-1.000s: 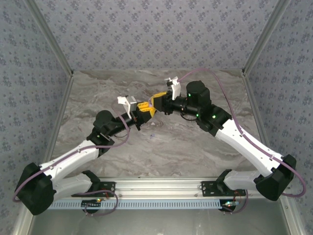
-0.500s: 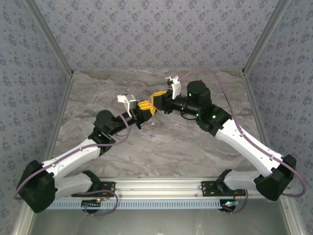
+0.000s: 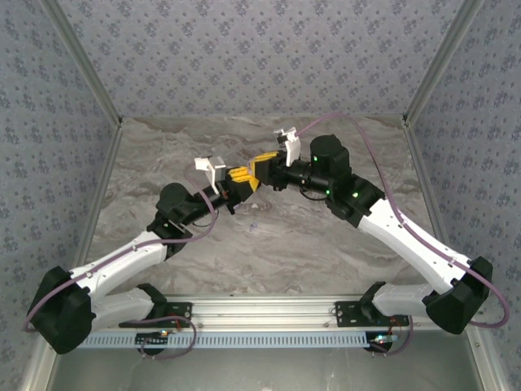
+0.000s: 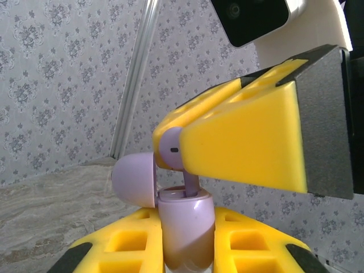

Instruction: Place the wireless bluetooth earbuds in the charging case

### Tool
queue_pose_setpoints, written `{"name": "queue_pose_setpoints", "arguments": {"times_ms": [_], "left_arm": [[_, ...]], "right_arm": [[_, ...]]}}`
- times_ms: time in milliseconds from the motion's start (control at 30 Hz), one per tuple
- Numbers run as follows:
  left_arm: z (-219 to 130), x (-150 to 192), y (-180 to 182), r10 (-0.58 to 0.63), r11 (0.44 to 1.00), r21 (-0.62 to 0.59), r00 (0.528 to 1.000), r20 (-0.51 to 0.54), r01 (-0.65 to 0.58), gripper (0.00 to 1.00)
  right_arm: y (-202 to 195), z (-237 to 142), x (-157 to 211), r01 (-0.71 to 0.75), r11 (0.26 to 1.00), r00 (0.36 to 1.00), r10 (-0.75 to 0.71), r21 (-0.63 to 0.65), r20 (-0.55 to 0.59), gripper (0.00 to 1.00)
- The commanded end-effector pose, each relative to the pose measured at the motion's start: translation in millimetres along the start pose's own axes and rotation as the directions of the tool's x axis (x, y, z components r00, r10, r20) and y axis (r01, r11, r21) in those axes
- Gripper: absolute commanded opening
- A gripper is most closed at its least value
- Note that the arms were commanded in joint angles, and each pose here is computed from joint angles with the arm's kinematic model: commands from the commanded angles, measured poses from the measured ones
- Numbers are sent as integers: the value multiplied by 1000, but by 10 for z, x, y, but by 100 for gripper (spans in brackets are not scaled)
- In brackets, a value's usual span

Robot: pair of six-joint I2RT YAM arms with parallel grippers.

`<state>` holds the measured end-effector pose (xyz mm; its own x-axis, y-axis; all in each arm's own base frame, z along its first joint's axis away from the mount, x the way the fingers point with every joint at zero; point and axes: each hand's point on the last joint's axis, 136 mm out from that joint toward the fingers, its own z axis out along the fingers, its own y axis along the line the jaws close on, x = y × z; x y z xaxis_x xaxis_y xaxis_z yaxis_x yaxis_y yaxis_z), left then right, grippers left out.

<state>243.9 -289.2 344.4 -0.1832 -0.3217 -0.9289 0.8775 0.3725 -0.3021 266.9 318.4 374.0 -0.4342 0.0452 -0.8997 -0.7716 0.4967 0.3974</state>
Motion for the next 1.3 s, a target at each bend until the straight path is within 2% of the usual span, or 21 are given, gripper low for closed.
{"name": "queue_pose_setpoints", "arguments": {"times_ms": [0,267,433,567,767,900,1033,1267], "left_arm": [[24,-365,-167,32,998,48,993,110,-38,0],[17,-349,-154,47,998,40,993,106,-52,0],[19,-306,-139,60,997,35,994,91,-63,0],[14,-260,-102,75,997,15,994,74,-76,0],[-88,-182,12,133,989,-73,991,24,-131,0],[-262,-180,109,187,967,-172,982,-11,-186,0],[-491,-218,158,237,937,-256,971,-38,-239,0],[-779,-285,153,279,904,-326,959,-43,-278,0]], "right_arm": [[3,0,41,-9,1000,1000,9,2,-8,25],[16,-11,43,-21,1000,1000,20,-3,-19,29],[67,-65,-76,-18,1000,1000,18,-22,-9,45],[100,-210,-243,5,1000,1000,-5,-11,13,54],[-151,-460,-261,15,991,1000,-17,130,16,60],[-562,-480,74,-12,957,997,35,290,-74,60],[-965,-424,586,-36,900,974,128,434,-185,58],[-1288,-19,1729,-50,857,855,303,513,-422,56]]}}
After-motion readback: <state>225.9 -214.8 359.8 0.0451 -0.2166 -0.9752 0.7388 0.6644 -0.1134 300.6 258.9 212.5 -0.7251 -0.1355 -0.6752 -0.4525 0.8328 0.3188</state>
